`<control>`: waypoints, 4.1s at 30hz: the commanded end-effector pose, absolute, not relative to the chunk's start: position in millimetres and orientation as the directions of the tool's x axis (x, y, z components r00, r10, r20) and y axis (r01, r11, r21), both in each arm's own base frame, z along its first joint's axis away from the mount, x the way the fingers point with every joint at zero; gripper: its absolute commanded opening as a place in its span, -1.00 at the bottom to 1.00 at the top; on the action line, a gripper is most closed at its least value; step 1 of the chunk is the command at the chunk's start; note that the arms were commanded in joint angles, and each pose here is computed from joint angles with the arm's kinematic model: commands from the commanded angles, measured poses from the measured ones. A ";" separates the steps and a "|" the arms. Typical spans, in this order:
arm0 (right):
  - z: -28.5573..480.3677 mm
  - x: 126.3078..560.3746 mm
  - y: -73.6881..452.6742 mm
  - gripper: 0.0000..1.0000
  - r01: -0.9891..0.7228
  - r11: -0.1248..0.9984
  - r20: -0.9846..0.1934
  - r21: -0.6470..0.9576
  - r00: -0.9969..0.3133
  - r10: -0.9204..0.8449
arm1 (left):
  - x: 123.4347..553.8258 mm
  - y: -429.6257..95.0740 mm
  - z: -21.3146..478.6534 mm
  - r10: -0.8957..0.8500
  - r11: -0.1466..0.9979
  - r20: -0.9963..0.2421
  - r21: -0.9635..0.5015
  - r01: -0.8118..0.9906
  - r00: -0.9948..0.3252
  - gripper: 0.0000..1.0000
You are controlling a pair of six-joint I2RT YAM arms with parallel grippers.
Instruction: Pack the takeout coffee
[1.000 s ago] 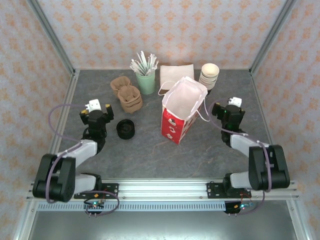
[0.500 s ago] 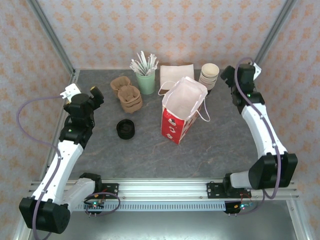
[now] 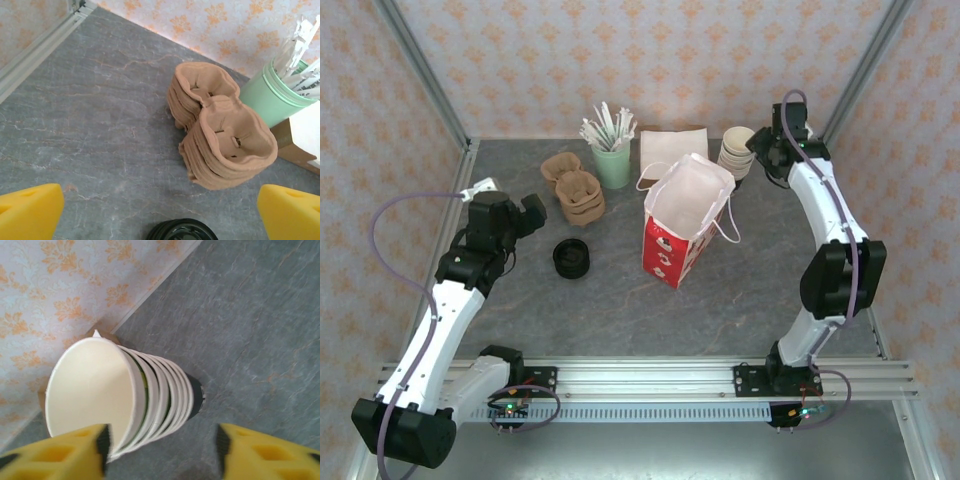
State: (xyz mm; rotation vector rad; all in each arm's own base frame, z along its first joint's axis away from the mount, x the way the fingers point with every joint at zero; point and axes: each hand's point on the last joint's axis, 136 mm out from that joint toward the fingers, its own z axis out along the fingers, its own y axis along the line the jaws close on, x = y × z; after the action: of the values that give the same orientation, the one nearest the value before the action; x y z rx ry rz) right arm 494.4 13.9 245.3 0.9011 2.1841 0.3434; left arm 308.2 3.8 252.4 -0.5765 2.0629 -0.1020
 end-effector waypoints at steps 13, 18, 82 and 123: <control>236.2 522.6 30.4 -0.29 0.460 0.756 -0.516 0.466 -0.553 0.654 | 302.5 -24.1 251.2 -0.402 0.915 -0.772 -0.324 -0.240 -0.492 1.00; 234.5 526.7 33.6 -0.38 0.454 0.763 -0.520 0.460 -0.559 0.646 | 299.6 -20.5 251.3 -0.402 0.915 -0.776 -0.315 -0.254 -0.485 1.00; 165.4 182.8 112.2 -1.00 0.151 0.850 -0.458 0.505 -0.788 0.412 | 286.5 -44.4 156.8 -0.444 0.893 -0.628 -0.366 -0.260 -0.639 1.00; 175.4 252.7 204.8 -1.00 0.040 0.944 -0.719 0.326 -0.637 0.276 | 286.2 -47.5 123.0 -0.434 0.898 -0.581 -0.342 -0.277 -0.689 1.00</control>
State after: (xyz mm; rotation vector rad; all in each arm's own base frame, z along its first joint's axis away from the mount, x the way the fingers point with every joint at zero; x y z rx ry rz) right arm 247.9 228.0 155.5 0.1981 2.2985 0.4450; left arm 284.8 -44.7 125.2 -0.5129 2.3708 -0.2916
